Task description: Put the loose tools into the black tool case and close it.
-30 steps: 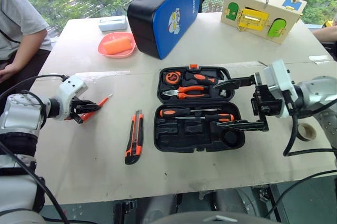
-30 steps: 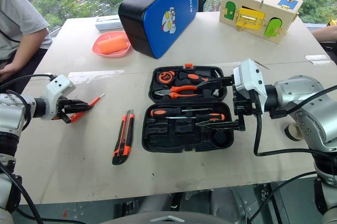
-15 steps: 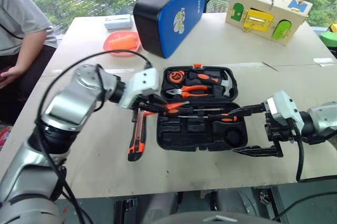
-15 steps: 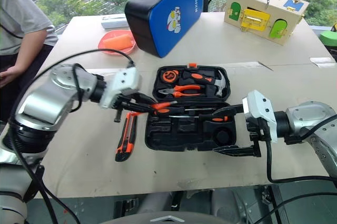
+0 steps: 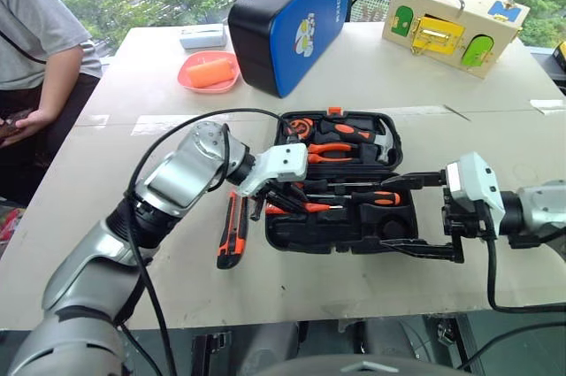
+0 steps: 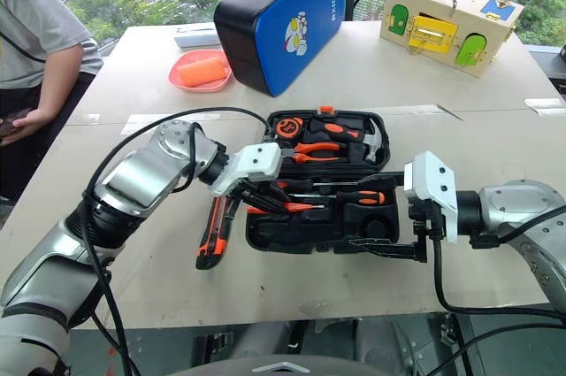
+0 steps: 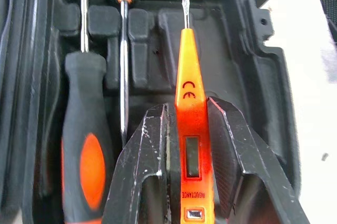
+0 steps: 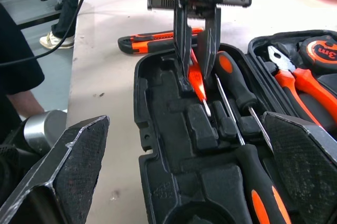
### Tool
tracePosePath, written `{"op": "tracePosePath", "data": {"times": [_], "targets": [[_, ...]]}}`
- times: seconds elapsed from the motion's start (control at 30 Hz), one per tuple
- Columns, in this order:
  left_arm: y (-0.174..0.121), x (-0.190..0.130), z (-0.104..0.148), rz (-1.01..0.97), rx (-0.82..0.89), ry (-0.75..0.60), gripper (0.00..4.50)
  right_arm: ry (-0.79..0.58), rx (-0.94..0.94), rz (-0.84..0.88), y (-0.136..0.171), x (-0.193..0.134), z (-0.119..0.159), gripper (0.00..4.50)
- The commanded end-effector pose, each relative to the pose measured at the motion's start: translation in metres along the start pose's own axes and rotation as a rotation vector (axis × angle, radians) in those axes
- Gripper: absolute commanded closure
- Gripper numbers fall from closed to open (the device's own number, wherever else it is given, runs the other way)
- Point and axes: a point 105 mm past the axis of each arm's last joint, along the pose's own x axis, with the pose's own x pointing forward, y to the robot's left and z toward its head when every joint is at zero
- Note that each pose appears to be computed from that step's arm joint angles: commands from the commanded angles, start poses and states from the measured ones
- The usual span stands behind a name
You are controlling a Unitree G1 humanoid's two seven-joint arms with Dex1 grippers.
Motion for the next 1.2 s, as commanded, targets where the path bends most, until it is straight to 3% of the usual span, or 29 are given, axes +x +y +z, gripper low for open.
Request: {"op": "tracePosePath", "data": {"times": [0.03,0.47,0.5,0.53,0.7,0.9,0.93,0.97,1.1,1.17,1.2], "targets": [[0.007,0.002,0.002,0.024,0.033,0.023,3.97,-0.026,-0.039,-0.016,0.002,-0.002,0.011,0.00],[0.001,0.006,-0.002,0.012,0.017,0.020,3.97,-0.045,-0.039,-0.043,-0.003,-0.002,0.014,0.00],[0.000,0.004,-0.001,0.008,0.024,0.012,2.97,-0.046,-0.038,-0.043,-0.004,-0.002,0.013,0.00],[-0.003,0.002,0.003,-0.003,0.030,-0.009,2.77,-0.047,-0.038,-0.042,-0.004,-0.002,0.013,0.00],[-0.013,-0.023,0.024,-0.035,-0.034,-0.161,0.35,-0.054,-0.029,-0.028,-0.003,0.000,0.014,0.00],[-0.010,-0.058,0.022,0.060,-0.131,-0.380,0.35,-0.054,-0.021,-0.027,-0.004,-0.001,0.013,0.00],[-0.007,-0.058,0.016,0.086,-0.171,-0.410,0.89,-0.054,-0.018,-0.032,-0.005,-0.001,0.013,0.00],[-0.005,-0.057,0.012,0.103,-0.197,-0.429,1.08,-0.054,-0.016,-0.035,-0.006,-0.001,0.012,0.00],[0.000,-0.037,-0.004,0.157,-0.230,-0.449,3.18,-0.050,-0.012,-0.041,-0.009,-0.001,0.011,0.00],[0.001,-0.029,-0.004,0.160,-0.257,-0.478,3.87,-0.049,-0.010,-0.043,-0.010,-0.001,0.010,0.00],[0.001,-0.026,-0.006,0.162,-0.261,-0.478,4.44,-0.049,-0.010,-0.044,-0.010,-0.002,0.010,0.00]]}}
